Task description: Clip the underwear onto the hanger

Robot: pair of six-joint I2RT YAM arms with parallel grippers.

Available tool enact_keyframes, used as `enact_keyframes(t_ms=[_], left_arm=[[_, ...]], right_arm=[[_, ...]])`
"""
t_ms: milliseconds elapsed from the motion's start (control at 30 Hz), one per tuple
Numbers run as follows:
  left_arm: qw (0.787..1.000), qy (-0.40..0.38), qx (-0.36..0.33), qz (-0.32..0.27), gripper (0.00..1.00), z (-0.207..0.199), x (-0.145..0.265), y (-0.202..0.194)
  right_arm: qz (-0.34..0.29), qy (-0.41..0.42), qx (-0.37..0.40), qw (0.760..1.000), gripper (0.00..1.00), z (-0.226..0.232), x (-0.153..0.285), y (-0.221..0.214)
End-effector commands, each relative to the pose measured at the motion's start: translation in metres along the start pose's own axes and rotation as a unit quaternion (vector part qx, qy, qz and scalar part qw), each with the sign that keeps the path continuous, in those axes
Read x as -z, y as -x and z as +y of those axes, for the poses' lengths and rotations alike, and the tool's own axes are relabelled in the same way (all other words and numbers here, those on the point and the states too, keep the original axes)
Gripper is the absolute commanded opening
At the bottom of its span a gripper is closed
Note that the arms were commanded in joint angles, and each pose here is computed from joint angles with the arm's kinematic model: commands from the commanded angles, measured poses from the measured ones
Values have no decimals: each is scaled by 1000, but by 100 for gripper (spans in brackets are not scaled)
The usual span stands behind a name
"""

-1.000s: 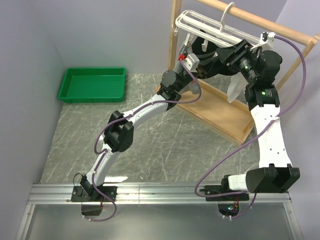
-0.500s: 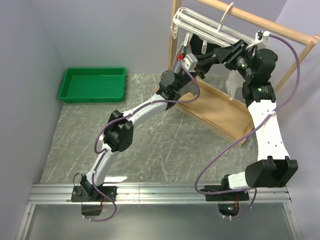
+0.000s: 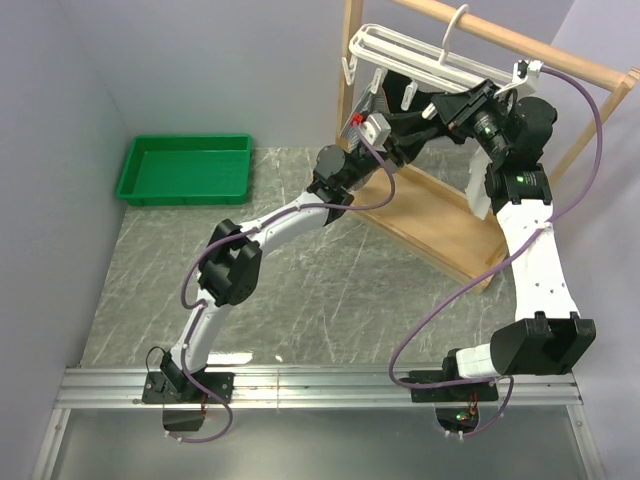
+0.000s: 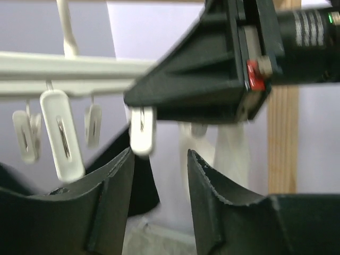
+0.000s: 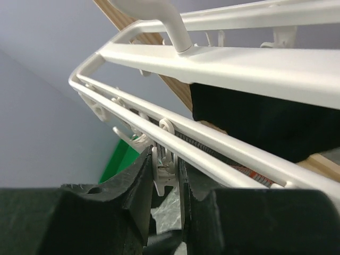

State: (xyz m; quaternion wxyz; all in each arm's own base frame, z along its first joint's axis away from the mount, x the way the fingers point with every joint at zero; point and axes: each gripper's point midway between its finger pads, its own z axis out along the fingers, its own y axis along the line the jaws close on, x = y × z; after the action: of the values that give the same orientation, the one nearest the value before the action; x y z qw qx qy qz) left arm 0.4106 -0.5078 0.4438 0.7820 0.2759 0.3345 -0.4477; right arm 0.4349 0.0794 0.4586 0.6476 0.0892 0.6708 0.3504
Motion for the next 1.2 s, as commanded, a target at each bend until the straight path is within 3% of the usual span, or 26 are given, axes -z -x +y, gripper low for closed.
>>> enact_keyframes(t_ms=[0,167,300,467,567,633,667,700,1167], left_arm=[[999,-25,-7,-29,49,-9,4,54],[999,-6,-35,29,52,6,45,45],[991,-18,-98,92,56,9,74,25],[971,-87,-144,170,61,-2,105,-13],[950,-142,-177,214,70,-7,114,-34],[937,-172,-213,219,79,-5,110,-35],[925,-193,-205,256,84,-9,120,-51],[913,-212,-236,257,92,-7,119,-54],[779,-338,-408,335,97,8,122,-106]], right_arm=[[-45,29,25,998,0,20,7,26],[-48,25,35,998,0,19,8,27],[-47,30,39,998,0,22,9,27],[-47,29,40,998,0,27,9,29],[-52,31,42,997,0,31,12,32],[-59,34,48,997,0,37,15,37],[-52,28,47,997,0,35,15,34],[-55,27,49,997,0,36,16,36],[-52,35,56,996,0,60,22,28]])
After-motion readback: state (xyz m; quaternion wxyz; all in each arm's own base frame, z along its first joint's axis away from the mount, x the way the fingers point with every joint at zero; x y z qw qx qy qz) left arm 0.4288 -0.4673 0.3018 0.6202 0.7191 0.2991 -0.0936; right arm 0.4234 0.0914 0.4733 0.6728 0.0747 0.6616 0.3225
